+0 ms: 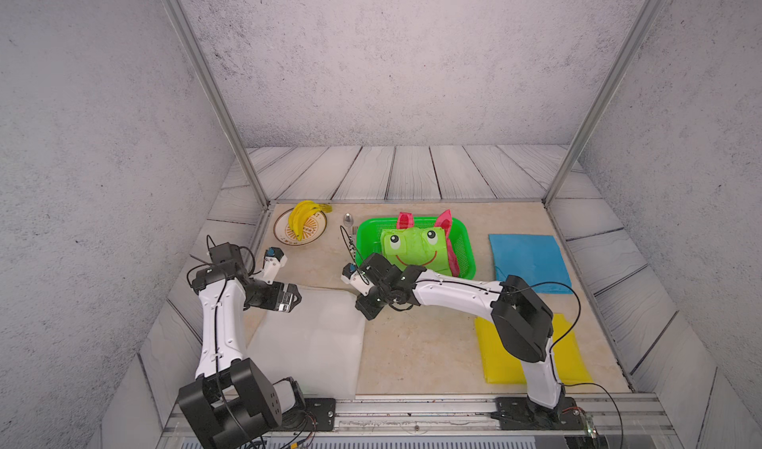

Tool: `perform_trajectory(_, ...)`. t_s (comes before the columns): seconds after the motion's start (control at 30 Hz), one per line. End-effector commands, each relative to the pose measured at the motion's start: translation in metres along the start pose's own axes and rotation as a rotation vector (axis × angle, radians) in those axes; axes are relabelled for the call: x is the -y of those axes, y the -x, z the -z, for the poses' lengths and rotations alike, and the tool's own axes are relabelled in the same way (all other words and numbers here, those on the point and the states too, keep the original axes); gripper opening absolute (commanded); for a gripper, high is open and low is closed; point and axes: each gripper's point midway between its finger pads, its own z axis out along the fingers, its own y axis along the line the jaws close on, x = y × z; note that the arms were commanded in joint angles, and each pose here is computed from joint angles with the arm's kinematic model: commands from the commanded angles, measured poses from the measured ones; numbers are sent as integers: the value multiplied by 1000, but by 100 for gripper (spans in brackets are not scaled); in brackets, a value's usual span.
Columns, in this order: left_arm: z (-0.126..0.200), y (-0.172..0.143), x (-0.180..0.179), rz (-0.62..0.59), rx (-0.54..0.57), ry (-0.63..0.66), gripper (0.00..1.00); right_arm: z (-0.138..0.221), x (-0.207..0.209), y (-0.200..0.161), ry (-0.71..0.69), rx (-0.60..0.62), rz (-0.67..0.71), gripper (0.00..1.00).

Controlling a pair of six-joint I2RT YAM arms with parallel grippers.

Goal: Put the folded raincoat in the basket
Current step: Move the raincoat to the center of the board.

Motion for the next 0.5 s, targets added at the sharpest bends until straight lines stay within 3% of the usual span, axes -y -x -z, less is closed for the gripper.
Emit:
perform_trajectory(0.0,4,12,22,-15,46,-101,100,15,24,-46,-107,-122,83,0)
perform_trajectory(0.1,-9,9,33,-37,12,-138,99,30,37,-74,-122,-176,63,0)
perform_trajectory(0.3,-38,-2,62,-209,-55,-173,100,60,67,-116,-141,-242,-27,0)
perform_trajectory(0.47,-53,-4,59,-188,-74,-175,99,88,91,-136,-205,-243,-71,0)
